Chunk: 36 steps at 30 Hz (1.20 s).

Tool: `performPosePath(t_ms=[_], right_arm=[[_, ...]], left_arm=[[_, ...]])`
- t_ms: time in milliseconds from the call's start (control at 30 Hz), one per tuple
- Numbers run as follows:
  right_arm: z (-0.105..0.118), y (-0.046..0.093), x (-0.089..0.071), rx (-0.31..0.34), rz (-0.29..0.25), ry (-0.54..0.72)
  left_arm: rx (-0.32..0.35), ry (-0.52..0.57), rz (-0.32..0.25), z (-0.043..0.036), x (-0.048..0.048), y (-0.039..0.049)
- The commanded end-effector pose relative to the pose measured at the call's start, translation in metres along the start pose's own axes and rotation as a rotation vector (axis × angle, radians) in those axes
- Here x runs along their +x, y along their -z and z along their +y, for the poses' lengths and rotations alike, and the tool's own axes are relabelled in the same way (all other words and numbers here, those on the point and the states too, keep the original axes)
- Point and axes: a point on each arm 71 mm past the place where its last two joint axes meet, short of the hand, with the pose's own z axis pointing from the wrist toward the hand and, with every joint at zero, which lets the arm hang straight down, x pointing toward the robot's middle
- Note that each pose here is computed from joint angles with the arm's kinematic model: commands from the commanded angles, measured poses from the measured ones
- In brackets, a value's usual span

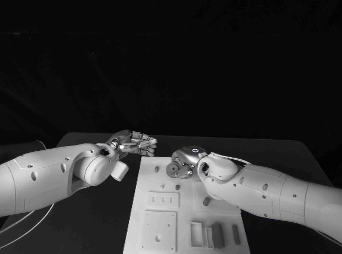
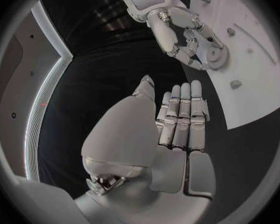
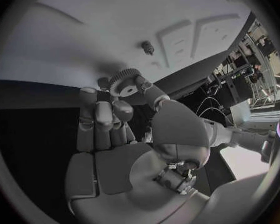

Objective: Assemble the parts on the task board

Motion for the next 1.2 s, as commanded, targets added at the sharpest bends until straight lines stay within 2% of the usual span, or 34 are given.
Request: performPosePath(t_ms=[33, 433, 1200], right_arm=[[0.0012, -0.0004, -0.0004, -0.002, -0.009, 0.023], [0.006, -0.0024, 0.0006, -0.01, -0.006, 0.022], [-0.0002, -0.0067, 0.0027, 0.012, 0.001, 0.034]], left_arm=[[0.013, 0.002, 0.001, -0.0019, 0.0005, -0.0002], [0.014, 0.002, 0.005, -0.0024, 0.002, -0.0008], [0.015, 0.002, 0.007, -0.0027, 0.0029, -0.0012]])
